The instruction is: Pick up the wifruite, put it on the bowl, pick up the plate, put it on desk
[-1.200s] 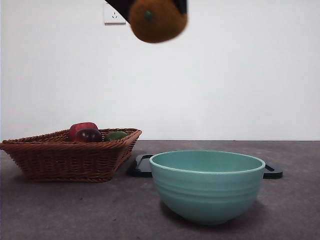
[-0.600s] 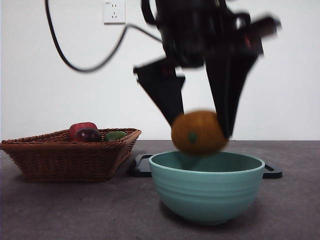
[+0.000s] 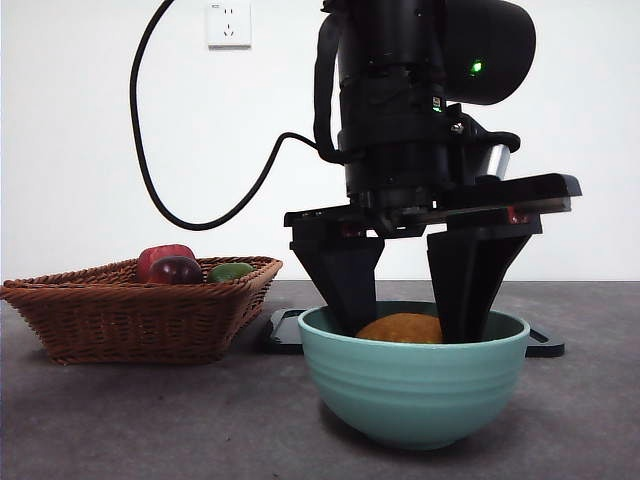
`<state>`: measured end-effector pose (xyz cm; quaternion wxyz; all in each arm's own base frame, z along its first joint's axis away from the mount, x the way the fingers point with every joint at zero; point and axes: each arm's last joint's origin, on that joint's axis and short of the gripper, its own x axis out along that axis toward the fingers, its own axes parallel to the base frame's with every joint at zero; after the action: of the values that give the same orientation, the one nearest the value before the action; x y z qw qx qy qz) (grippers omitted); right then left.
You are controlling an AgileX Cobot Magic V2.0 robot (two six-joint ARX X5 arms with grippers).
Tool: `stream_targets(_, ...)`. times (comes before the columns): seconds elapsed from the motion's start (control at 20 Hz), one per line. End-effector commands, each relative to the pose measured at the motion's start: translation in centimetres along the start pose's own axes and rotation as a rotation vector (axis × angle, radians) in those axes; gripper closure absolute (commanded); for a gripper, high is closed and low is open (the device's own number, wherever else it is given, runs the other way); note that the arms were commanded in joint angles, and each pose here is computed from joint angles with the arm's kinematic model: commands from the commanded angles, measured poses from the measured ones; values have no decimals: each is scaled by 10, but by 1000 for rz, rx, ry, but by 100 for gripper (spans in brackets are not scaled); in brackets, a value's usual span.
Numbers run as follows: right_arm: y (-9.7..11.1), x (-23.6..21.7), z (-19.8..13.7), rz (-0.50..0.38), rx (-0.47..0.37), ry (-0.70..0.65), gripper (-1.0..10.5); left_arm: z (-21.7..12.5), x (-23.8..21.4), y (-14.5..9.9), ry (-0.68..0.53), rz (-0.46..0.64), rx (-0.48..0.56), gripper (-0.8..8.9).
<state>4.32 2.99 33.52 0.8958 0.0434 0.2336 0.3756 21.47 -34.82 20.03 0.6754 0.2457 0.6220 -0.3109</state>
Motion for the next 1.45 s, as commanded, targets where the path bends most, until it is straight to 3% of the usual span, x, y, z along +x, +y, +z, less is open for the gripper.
stream_targets(0.05, 2, -3, 4, 7, -12, -20, 285, 3, 7, -5, 7, -2, 20, 503)
stream_targets(0.2, 2, -3, 4, 7, -12, -20, 285, 3, 7, -6, 3, -3, 20, 496)
stream_targets(0.45, 2, -3, 4, 8, -12, -20, 285, 4, 6, -6, -6, -4, 20, 309)
stream_targets(0.75, 2, -3, 4, 7, -12, -20, 285, 10, -18, -7, -32, -9, 21, 309)
stream_targets(0.95, 2, -3, 4, 7, -12, -20, 285, 7, -58, -8, -125, -28, 32, 295)
stream_targets(1.1, 2, -3, 4, 7, -12, -20, 285, -9, -98, -5, -198, -10, 50, 206)
stream_targets(1.25, 2, -3, 4, 7, -14, -23, 285, -35, -146, 1, -292, 35, 64, 206)
stream_targets(1.45, 2, -3, 4, 7, -19, -23, 285, -79, -203, 9, -398, 16, 71, 212)
